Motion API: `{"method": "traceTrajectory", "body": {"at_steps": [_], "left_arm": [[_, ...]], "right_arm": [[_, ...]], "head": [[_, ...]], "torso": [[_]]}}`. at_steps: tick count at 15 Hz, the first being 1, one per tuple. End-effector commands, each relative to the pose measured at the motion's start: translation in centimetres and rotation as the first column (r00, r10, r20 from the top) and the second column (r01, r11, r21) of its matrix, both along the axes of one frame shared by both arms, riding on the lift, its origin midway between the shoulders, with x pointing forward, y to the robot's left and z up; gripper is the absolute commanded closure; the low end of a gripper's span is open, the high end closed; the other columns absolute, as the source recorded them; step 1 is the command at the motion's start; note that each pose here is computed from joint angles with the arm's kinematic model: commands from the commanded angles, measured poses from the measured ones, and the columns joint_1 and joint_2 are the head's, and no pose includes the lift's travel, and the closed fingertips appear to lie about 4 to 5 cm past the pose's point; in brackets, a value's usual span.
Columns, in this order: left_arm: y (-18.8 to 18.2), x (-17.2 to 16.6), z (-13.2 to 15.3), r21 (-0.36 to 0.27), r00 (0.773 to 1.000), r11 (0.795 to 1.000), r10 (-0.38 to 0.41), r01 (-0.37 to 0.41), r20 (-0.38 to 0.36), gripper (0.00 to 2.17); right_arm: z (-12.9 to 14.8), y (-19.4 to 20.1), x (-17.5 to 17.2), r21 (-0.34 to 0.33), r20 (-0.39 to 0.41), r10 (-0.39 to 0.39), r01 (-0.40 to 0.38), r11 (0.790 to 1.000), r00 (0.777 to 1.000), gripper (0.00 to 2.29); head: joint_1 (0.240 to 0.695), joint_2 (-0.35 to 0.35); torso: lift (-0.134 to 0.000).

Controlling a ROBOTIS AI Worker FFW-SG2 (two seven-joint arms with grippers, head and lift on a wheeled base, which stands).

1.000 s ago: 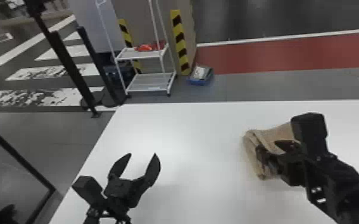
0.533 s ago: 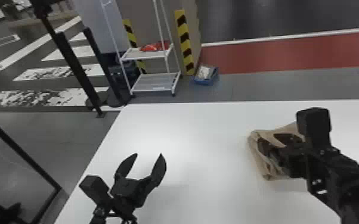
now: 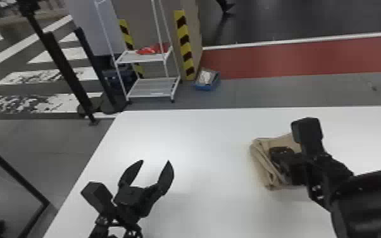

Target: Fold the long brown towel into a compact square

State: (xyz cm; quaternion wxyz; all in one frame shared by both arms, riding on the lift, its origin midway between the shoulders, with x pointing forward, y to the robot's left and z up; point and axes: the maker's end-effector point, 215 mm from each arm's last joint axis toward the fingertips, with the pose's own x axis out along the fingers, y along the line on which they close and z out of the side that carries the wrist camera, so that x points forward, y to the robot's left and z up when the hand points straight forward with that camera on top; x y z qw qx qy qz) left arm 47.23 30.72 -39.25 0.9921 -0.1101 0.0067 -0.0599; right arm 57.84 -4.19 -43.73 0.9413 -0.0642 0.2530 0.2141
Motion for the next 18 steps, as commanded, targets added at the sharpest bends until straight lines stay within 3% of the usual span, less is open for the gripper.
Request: {"method": "traceTrajectory", "body": {"at_steps": [1, 4, 9, 12, 15, 18], "left_arm": [[-0.5, 0.3, 0.0, -0.003, 1.0, 1.0, -0.01, 0.01, 0.001, 0.04], [-0.6, 0.5, -0.1, -0.004, 1.0, 1.0, -0.013, 0.013, -0.001, 0.04], [-0.5, 0.4, -0.3, -0.006, 1.0, 1.0, -0.015, 0.015, -0.007, 0.04], [-0.8, 0.5, -0.4, -0.009, 1.0, 1.0, -0.02, 0.019, -0.01, 0.04], [-0.7, 0.6, -0.3, -0.007, 1.0, 1.0, -0.02, 0.02, -0.008, 0.04], [-0.1, 0.6, -0.2, -0.003, 1.0, 1.0, -0.014, 0.014, -0.006, 0.04]], "right_arm": [[-0.7, 1.6, -0.8, -0.005, -0.015, 0.042, -0.042, 0.999, 0.999, 2.11], [-1.6, 4.6, -3.3, 0.03, -0.05, 0.14, -0.138, 0.99, 0.989, 2.11], [0.5, 7.4, -9.6, 0.139, -0.032, 0.27, -0.263, 0.955, 0.962, 2.11], [5.2, 5.5, -9.9, 0.197, 0.083, 0.242, -0.254, 0.947, 0.967, 2.11], [4.8, 1.6, -9.7, 0.207, 0.06, 0.173, -0.182, 0.961, 0.983, 2.11], [5.1, -2.6, -12.3, 0.235, 0.043, 0.126, -0.132, 0.963, 0.991, 2.11]], "head": [[0.695, 0.271], [0.695, 0.286], [0.695, 0.35], [0.695, 0.35], [0.695, 0.349], [0.695, 0.311]], "torso": [[-0.126], [-0.126], [-0.126], [-0.126], [-0.126], [-0.126]]}}
